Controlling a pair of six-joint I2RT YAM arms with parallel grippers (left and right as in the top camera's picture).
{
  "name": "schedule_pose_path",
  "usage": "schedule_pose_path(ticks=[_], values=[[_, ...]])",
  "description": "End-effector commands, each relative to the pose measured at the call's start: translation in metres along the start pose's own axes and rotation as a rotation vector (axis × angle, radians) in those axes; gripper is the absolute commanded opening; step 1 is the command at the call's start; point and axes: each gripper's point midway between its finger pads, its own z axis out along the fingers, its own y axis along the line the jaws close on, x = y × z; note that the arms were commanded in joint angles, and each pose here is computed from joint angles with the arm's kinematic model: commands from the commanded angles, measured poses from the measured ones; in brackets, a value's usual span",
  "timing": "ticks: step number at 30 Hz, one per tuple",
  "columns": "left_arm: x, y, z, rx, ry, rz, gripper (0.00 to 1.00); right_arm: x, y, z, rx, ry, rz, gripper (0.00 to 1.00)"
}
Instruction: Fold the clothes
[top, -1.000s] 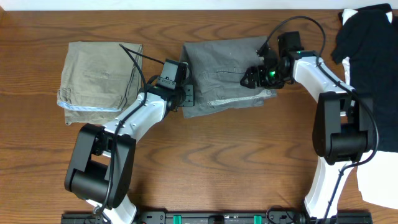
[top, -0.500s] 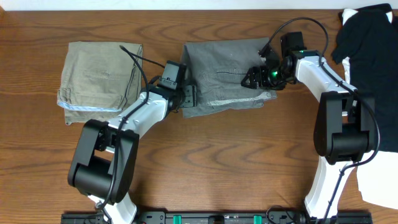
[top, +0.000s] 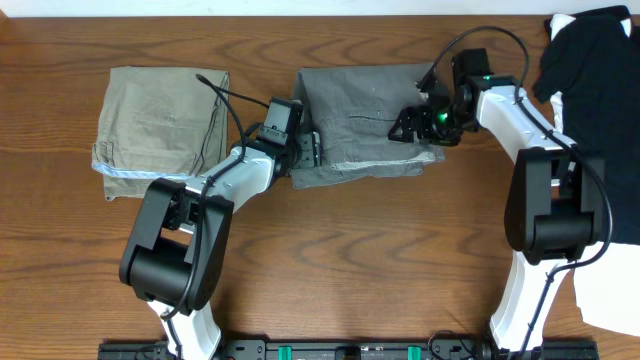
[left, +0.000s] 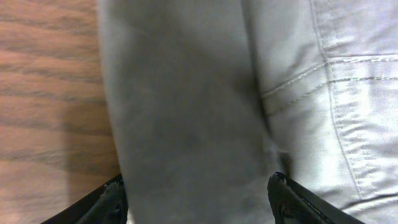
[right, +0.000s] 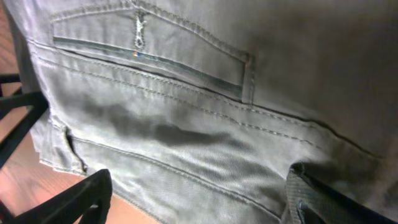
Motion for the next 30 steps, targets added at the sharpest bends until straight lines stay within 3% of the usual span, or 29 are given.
schedule_pose_path(ticks=[1,8,17,30], values=[[0.006,-0.011,0.006,0.075,0.028,-0.006,0.72,-0.021,0.006,-0.040,0.077,-0.086,-0.069,0.92],[-0.012,-0.056,-0.005,0.309,-0.020,0.016,0.72,-0.020,0.004,-0.064,0.165,-0.105,-0.080,0.99],[-0.019,-0.045,-0.001,0.227,-0.061,0.004,0.72,-0.010,0.001,-0.060,0.169,-0.069,-0.062,0.99],[-0.017,-0.061,0.003,0.180,-0.108,0.043,0.72,-0.001,0.000,-0.047,0.184,-0.039,-0.069,0.99]])
